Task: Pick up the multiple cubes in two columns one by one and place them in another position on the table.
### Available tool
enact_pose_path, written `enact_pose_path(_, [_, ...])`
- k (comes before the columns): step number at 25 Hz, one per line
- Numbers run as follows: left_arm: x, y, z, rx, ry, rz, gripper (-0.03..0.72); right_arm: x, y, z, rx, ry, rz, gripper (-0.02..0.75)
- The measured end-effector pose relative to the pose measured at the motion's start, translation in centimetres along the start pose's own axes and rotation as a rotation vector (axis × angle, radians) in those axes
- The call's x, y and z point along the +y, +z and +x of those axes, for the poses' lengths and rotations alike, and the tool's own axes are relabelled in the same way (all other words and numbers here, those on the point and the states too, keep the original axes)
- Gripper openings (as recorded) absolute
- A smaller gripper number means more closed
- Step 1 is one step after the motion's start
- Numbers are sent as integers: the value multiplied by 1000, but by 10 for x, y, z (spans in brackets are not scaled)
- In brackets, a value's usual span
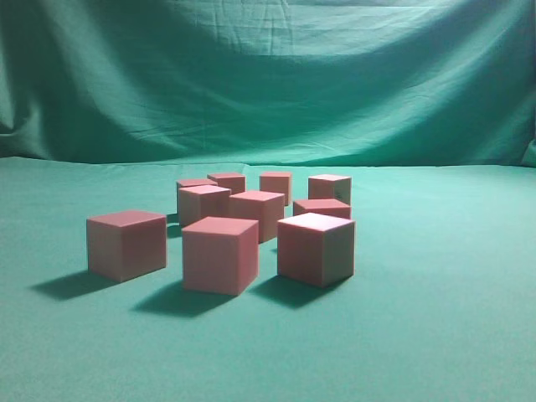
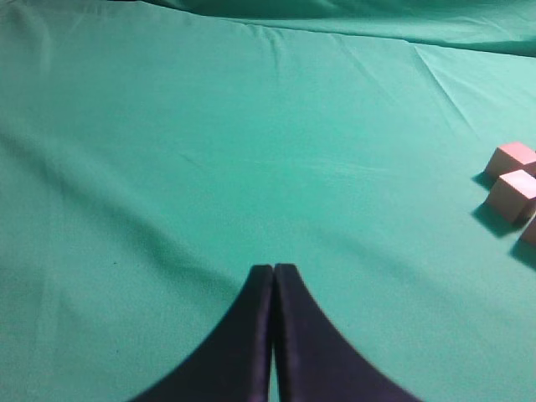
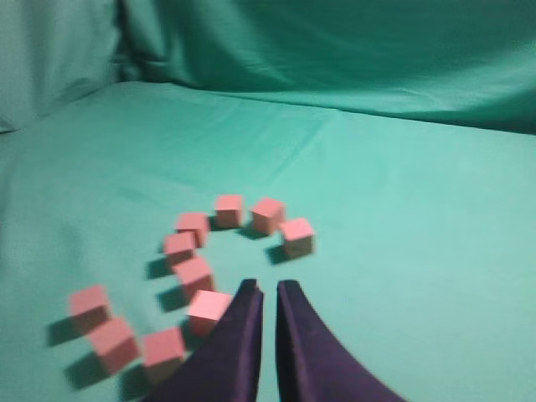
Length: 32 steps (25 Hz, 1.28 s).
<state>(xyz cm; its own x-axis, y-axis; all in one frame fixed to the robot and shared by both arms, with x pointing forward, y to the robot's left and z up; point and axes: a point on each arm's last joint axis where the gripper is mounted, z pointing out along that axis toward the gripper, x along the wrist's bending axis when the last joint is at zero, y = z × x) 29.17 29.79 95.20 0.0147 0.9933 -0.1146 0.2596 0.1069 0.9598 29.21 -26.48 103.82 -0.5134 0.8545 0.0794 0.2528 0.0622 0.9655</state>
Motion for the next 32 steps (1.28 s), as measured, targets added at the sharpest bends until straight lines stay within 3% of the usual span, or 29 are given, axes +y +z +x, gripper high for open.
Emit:
enact_pose_path(11, [0,0,0,0,0,0,0,-86,8,-24,-308,85,16,59])
enact_pose_path(24, [0,0,0,0,0,0,0,-92,7,-32,-467,114,25,59])
enact_pose_path(32, [0,0,0,0,0,0,0,-93,6,-32,-475,117,34,59])
